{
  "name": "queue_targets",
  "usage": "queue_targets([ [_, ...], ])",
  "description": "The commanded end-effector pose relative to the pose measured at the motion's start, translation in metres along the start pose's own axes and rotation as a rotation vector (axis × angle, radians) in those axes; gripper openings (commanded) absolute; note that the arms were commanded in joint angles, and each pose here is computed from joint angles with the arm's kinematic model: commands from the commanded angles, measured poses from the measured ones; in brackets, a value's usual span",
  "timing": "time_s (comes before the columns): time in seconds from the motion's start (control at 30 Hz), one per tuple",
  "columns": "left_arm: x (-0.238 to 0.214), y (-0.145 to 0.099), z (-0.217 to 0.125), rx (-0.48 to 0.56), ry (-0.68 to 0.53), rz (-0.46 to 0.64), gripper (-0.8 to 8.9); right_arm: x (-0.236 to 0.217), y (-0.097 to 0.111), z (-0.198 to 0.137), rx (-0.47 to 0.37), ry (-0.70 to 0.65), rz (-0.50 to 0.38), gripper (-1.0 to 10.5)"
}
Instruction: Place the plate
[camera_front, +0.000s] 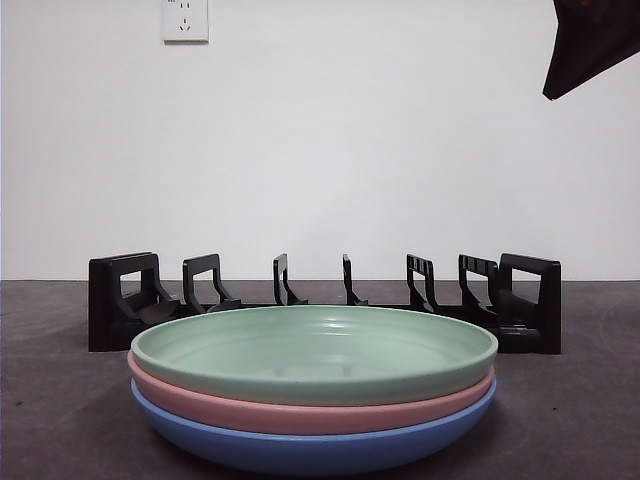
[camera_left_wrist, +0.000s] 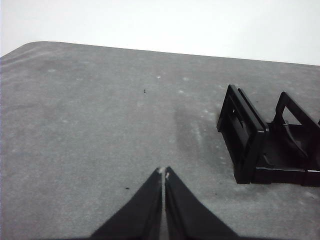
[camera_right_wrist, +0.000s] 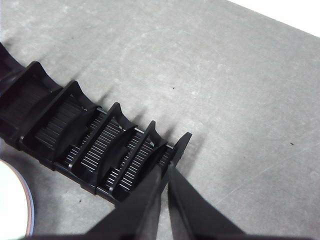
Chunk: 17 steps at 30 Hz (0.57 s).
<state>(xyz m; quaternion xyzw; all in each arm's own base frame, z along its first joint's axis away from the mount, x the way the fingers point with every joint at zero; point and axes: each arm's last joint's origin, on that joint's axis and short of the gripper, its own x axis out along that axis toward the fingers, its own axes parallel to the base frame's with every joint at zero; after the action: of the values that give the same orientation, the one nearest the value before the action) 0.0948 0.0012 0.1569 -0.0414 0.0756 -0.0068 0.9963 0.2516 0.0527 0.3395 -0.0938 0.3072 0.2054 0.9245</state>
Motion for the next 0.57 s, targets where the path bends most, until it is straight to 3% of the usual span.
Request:
queue_targets([
  [0.03, 0.002, 0.001, -0.007, 0.008, 0.026, 0.005, 0.07, -0.001, 0.0, 0.004, 0.006, -0.018, -0.002, 0.2],
  [0.17, 0.002, 0.001, -0.007, 0.008, 0.026, 0.005, 0.07, -0.009, 0.0, 0.002, -0.037, -0.007, -0.049, 0.2],
  [0.27, 0.002, 0.001, -0.007, 0.008, 0.026, 0.005, 0.07, -0.018, 0.0, -0.016, -0.049, -0.088, -0.084, 0.2],
  [0.43, 0.002, 0.001, -0.007, 0.008, 0.026, 0.005, 0.07, -0.029, 0.014, -0.108, 0.014, -0.395, -0.188, 0.2],
  [0.57, 0.002, 0.001, -0.007, 0.009, 0.026, 0.005, 0.07, -0.027, 0.027, -0.187, 0.087, -0.545, -0.264, 0.2],
])
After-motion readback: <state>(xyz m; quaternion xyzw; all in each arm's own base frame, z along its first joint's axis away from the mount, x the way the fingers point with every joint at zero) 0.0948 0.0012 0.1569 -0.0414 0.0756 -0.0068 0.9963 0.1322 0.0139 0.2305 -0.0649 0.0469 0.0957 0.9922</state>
